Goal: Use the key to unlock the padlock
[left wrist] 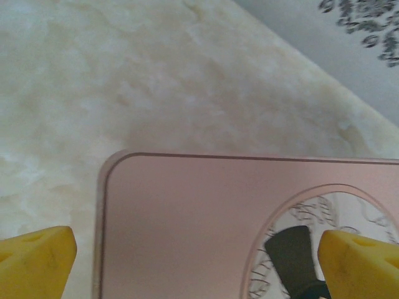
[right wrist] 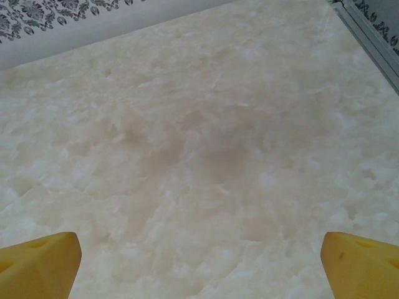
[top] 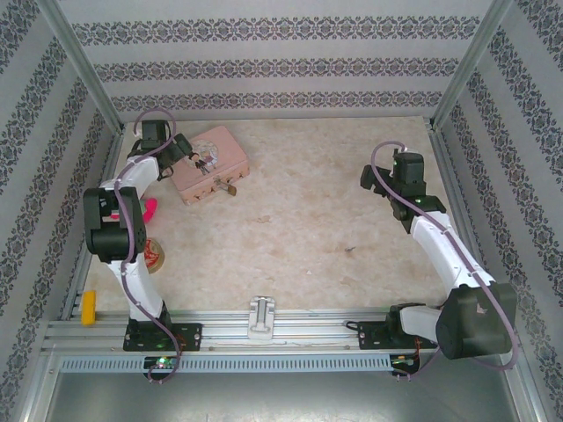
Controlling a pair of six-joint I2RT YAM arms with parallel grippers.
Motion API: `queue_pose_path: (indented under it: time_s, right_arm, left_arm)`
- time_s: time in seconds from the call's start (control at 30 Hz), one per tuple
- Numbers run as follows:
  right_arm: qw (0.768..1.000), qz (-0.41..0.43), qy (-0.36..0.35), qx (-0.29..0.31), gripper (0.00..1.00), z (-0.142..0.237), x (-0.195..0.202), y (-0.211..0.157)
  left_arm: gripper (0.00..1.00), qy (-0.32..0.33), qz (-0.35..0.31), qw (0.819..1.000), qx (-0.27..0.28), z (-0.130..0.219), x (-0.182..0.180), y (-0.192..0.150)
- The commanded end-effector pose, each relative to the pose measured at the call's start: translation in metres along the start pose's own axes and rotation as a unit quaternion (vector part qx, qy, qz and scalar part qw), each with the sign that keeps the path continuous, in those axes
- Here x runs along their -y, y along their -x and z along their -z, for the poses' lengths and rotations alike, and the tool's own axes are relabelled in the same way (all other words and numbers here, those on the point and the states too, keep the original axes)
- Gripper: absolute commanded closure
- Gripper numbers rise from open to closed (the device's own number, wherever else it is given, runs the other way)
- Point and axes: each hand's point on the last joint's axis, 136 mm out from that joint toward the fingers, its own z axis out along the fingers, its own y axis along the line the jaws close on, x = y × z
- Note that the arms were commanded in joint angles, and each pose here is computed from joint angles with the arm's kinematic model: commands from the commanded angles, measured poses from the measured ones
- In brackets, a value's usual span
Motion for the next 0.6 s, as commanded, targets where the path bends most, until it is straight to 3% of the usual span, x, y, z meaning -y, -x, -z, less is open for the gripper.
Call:
queue_pose_path:
  time_s: [0.0, 0.33, 0.57]
  right_arm:
    - [1.000, -0.007, 0.006, -0.029, 0.02, -0.001, -0.008, -0.007]
    - [0.997, -0.019, 0.054, -0.060, 0.02, -0.012, -0.039, -0.015]
    - [0.983, -0.026, 0.154, -0.093, 0.02, -0.034, -0.102, -0.017]
  left_arm:
    - [0.01, 0.031, 0.009, 0.999, -0.017, -0.006, -0.016, -0.003]
    - [0.00, -0.055, -0.049, 0.995, -0.065, -0.028, 0.017, -0.024]
    - [0.06, -0.109, -0.101, 0.984, -0.094, -0.032, 0.044, -0.048]
